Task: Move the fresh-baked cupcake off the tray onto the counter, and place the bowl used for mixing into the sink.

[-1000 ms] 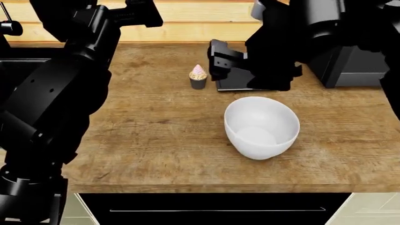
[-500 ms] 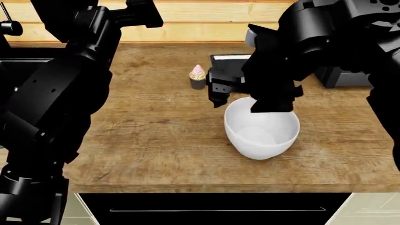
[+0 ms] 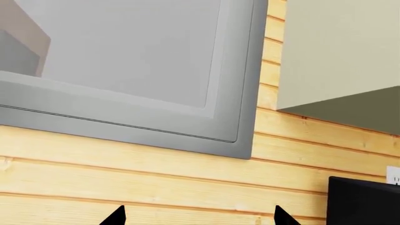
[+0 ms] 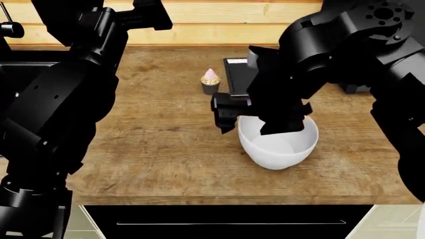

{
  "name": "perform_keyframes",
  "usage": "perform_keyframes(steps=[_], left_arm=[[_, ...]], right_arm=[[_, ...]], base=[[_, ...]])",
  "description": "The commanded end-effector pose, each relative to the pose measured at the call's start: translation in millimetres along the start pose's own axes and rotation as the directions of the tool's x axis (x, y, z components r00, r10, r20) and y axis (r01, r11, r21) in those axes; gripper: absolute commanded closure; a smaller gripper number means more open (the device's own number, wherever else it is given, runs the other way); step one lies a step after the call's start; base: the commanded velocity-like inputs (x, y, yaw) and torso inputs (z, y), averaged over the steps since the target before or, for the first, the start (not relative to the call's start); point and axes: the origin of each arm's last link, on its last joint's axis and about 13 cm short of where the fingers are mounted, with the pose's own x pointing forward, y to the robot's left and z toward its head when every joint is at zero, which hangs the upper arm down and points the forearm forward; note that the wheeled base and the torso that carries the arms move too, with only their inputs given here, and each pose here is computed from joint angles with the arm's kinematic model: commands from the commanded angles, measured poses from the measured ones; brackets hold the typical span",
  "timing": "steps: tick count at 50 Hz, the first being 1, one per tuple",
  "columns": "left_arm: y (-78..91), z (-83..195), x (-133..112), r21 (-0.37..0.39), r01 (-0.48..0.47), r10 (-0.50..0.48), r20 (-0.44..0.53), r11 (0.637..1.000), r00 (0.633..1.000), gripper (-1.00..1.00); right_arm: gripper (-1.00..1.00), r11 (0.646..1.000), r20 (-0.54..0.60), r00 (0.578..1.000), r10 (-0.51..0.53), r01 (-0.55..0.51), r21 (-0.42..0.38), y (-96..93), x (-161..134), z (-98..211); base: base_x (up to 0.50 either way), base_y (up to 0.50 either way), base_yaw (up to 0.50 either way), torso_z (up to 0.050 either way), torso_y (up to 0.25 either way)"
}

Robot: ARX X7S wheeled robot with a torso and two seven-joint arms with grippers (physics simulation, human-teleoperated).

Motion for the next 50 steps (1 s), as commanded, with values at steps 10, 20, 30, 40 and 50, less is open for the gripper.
perform_keyframes(steps=[10, 20, 30, 40, 50], left_arm=[[0.5, 1.4, -2.8, 0.002, -0.001, 0.001, -0.003, 1.0, 1.0, -1.0], [1.0, -1.4, -1.7, 0.003, -0.005, 0.005, -0.008, 1.0, 1.0, -1.0], [0.5, 0.4, -1.7, 0.004, -0.002, 0.002, -0.004, 1.0, 1.0, -1.0], [-0.1, -1.6, 1.7, 0.003, -0.003, 0.003, -0.001, 1.0, 1.0, -1.0], [-0.7, 3.6, 0.4, 0.0, -0.003, 0.003, 0.013, 1.0, 1.0, -1.0]], right_arm=[[-1.0, 1.0, -0.071, 0.997, -0.005, 0.004, -0.012, -3.5, 17.3, -0.5], [1.0, 1.0, -0.084, 0.996, 0.001, -0.003, -0.031, -2.8, 24.1, 2.1], [1.0, 1.0, -0.076, 0.997, -0.002, 0.0, -0.029, -3.3, 20.9, 1.8], [1.0, 1.0, -0.041, 0.999, -0.005, 0.004, -0.02, -4.2, 10.4, 3.9], [1.0, 1.0, 0.048, 0.999, -0.022, 0.022, 0.005, -4.2, -18.4, 2.9]], base=[[0.0, 0.0, 0.0, 0.0, 0.0], [0.0, 0.0, 0.0, 0.0, 0.0], [0.0, 0.0, 0.0, 0.0, 0.0], [0.0, 0.0, 0.0, 0.0, 0.0], [0.0, 0.0, 0.0, 0.0, 0.0]])
